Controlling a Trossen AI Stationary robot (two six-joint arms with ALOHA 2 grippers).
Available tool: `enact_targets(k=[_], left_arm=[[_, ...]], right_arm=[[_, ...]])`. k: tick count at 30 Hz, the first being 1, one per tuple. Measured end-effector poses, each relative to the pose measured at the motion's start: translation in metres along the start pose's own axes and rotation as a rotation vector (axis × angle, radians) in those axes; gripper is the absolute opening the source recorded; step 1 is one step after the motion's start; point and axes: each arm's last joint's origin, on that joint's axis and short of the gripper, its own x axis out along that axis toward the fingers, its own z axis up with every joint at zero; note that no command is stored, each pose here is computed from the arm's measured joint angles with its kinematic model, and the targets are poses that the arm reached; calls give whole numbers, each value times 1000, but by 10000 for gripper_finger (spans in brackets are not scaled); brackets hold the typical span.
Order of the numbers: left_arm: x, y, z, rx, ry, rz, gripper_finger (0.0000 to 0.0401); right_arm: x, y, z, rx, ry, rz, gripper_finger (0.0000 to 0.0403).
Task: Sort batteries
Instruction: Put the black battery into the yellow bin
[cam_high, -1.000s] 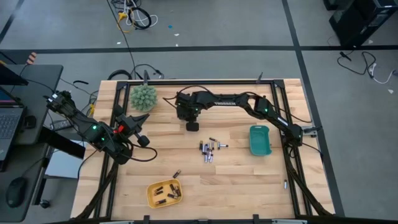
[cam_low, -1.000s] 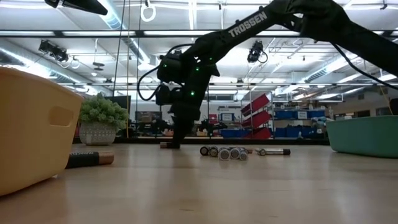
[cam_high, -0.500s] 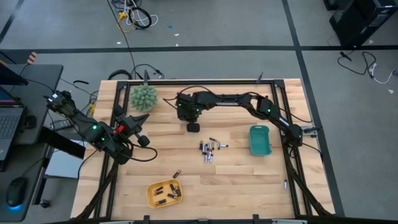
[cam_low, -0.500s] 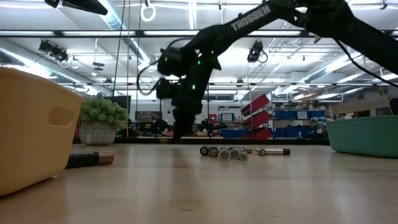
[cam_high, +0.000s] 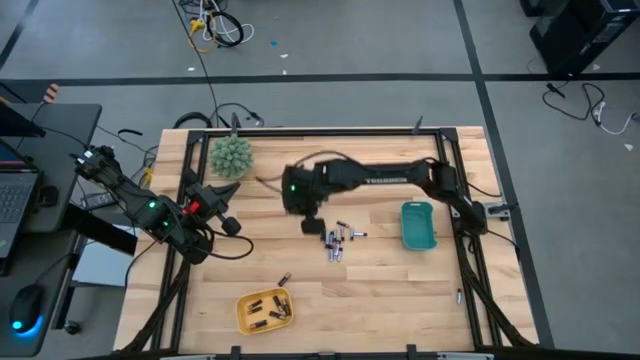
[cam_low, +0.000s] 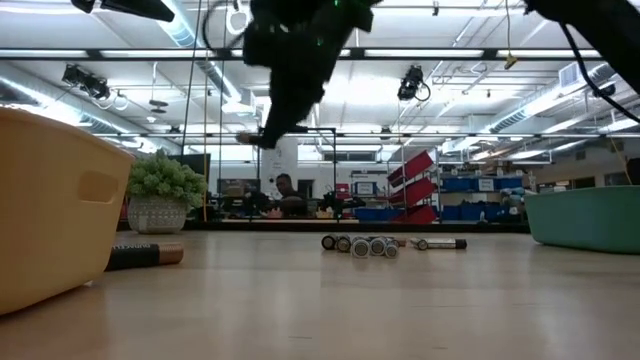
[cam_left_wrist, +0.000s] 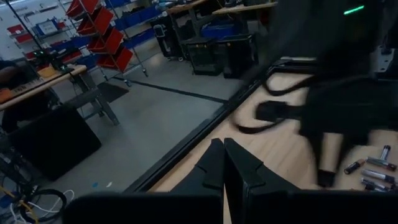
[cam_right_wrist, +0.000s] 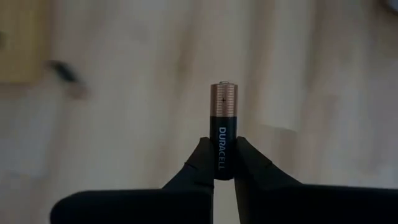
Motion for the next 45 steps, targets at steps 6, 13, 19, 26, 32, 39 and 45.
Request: enact_targets(k=[6, 13, 19, 26, 32, 39, 45], left_arm=[[0, -1, -2, -4, 53, -50, 0], [0, -3, -3, -34, 101, -92, 0], [0, -4, -3, -57, 119, -109, 0], [-1, -5, -5, -123, 190, -164, 0], [-1, -8, -4, -170, 210, -190, 0], [-1, -8, -3, -174, 204, -189, 0], [-1, -8, -3, -172, 203, -187, 0]], right_arm=[[0, 66, 23, -97, -144, 90, 22], [19, 128, 38, -170, -417, 199, 22], [37, 151, 32, -149, -559, 248, 22], [63, 170, 6, -108, -560, 287, 22], [71, 181, -5, -98, -582, 292, 22], [71, 186, -5, -104, -608, 302, 22], [72, 185, -5, -84, -608, 246, 39]])
